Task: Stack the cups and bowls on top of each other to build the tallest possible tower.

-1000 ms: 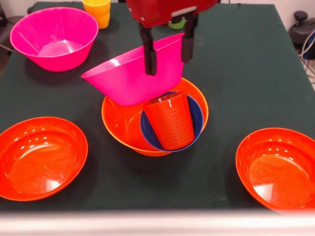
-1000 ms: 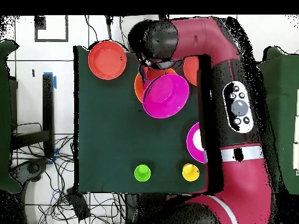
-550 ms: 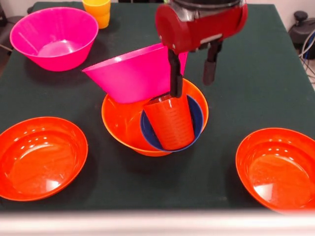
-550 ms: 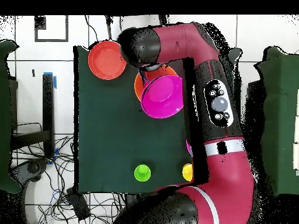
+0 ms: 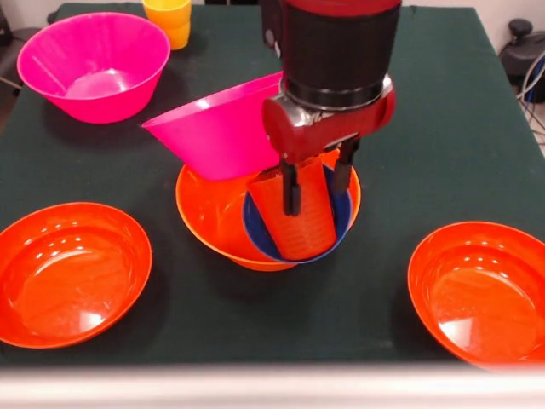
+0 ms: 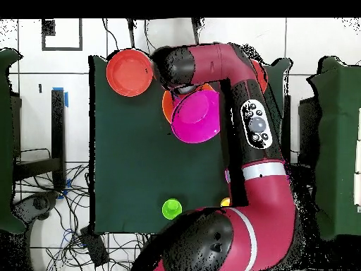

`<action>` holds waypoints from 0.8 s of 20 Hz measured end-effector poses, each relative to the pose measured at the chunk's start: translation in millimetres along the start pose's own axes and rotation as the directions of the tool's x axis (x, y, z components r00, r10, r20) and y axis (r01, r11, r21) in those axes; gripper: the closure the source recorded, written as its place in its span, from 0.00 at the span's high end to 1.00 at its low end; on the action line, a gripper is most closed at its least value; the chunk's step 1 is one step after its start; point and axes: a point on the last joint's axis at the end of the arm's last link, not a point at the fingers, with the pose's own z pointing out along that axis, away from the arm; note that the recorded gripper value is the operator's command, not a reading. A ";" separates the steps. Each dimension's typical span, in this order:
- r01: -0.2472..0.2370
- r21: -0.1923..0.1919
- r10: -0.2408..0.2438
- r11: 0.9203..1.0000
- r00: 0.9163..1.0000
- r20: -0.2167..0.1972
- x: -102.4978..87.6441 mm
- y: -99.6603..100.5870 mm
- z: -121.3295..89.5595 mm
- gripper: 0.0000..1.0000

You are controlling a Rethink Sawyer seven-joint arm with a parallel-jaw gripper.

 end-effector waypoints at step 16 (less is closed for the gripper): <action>-0.091 -0.001 0.091 0.996 0.995 -0.032 47.1 -57.8 20.1 1.00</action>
